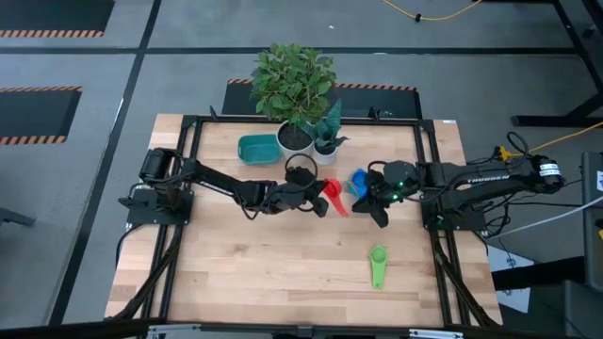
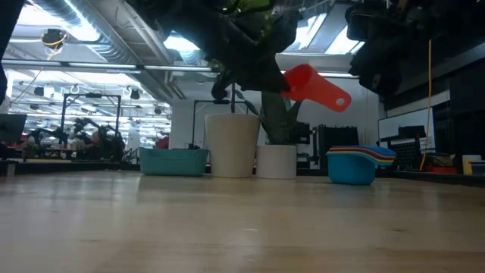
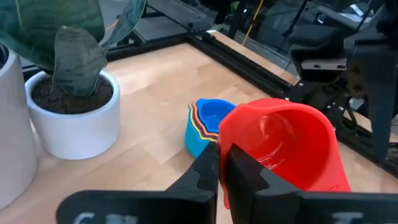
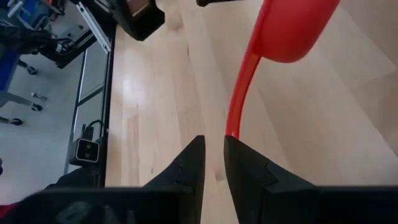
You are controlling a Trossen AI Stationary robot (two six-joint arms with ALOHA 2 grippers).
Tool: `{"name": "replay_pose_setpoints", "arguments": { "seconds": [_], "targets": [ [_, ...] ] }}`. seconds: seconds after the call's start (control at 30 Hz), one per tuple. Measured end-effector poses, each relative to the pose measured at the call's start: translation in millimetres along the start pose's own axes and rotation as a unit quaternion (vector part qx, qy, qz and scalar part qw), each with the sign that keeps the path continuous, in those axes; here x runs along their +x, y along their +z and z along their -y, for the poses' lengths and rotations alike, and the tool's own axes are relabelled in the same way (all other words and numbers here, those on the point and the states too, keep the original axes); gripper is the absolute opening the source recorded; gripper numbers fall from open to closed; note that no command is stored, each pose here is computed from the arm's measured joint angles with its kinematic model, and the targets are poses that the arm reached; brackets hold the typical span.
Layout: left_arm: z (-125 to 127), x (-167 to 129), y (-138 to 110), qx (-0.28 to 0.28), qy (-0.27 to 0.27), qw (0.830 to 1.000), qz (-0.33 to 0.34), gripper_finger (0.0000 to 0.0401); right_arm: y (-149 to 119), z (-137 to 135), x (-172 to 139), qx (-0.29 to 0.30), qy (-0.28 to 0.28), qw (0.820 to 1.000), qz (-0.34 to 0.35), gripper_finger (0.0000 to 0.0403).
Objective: Nest measuring cups in basket
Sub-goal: Stack the red measuring cup on top of the light blue measuring cup
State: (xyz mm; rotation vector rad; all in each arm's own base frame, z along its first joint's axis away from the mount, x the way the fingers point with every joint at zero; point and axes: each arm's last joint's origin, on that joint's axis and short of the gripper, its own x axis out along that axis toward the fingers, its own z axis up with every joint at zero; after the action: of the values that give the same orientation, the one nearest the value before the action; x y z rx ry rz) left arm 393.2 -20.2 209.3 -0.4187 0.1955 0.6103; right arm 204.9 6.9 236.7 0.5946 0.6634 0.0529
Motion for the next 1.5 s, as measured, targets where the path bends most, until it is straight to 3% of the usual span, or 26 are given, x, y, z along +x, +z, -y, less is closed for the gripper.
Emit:
{"name": "replay_pose_setpoints", "arguments": {
  "seconds": [0.33,1.33,1.5],
  "targets": [
    [-1,2,7,-0.020,0.007,0.999,0.031,0.0006,0,1,2,-0.002,-0.003,1.000,-0.001,0.0065],
    [-3,5,9,-0.054,-0.007,0.998,0.026,0.0009,3,6,16,-0.027,-0.060,0.998,0.024,0.0064],
    [-3,5,9,-0.054,-0.007,0.998,0.026,0.0010,3,6,16,-0.029,-0.060,0.997,0.024,0.0041]
  ]
}}
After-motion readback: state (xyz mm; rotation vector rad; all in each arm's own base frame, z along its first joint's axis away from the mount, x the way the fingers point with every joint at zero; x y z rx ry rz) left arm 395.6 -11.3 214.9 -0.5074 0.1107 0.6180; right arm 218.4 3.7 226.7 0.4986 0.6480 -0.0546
